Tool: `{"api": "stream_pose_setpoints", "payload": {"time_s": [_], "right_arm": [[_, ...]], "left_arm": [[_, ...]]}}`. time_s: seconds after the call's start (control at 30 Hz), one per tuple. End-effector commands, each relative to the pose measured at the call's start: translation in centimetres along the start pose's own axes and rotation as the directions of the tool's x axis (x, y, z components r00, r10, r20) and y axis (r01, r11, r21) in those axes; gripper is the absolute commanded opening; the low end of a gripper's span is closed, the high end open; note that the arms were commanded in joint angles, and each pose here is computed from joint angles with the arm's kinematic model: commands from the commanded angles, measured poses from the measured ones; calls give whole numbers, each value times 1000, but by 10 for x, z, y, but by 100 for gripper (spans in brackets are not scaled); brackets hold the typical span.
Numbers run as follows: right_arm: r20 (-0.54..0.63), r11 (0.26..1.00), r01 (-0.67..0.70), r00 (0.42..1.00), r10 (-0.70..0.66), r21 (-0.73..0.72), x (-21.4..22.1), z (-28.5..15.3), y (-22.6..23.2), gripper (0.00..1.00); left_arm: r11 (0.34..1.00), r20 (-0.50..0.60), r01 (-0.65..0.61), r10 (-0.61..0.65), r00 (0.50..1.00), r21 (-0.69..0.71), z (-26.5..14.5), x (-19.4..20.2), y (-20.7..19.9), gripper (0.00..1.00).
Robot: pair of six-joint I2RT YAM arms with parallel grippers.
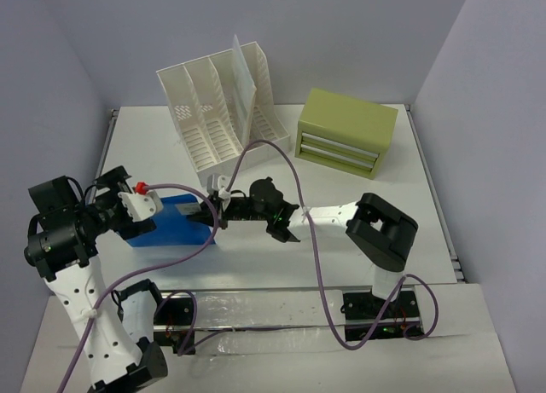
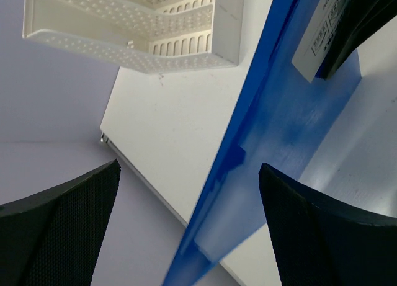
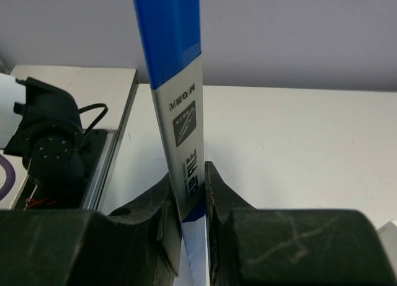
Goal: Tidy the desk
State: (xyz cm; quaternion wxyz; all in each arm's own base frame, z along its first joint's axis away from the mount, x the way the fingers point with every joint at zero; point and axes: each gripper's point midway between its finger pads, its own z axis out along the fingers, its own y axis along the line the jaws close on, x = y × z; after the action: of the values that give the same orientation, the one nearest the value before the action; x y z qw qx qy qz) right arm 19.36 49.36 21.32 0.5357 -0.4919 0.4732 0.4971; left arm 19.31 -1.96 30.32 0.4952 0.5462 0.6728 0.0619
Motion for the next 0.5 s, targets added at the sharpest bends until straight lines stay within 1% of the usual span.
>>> {"api": "stream_pose_setpoints", "payload": {"time_s": [0.0, 0.07, 0.13, 0.2, 0.3, 0.47], "right_arm": [[40, 996, 76, 996, -74, -53, -15, -5, 13, 0], [43, 994, 86, 996, -84, -63, -16, -5, 15, 0], [45, 993, 91, 995, -88, -80, -16, -5, 18, 0], [47, 992, 91, 995, -87, -83, -15, -5, 18, 0], [50, 992, 89, 995, -85, -88, -15, -4, 19, 0], [46, 990, 92, 995, -87, -108, -12, -4, 22, 0]], "left_arm": [[997, 117, -36, 28, 993, 62, 9, -14, -14, 99], [996, 117, -40, 31, 993, 74, 15, -8, -15, 99], [997, 108, 14, -22, 994, 72, 19, -3, -11, 99], [997, 107, 37, -43, 993, 65, 22, -1, -2, 99], [991, 105, 51, -64, 992, 124, 25, -3, -2, 99], [984, 59, 91, -101, 993, 151, 39, 6, 2, 99]]}}
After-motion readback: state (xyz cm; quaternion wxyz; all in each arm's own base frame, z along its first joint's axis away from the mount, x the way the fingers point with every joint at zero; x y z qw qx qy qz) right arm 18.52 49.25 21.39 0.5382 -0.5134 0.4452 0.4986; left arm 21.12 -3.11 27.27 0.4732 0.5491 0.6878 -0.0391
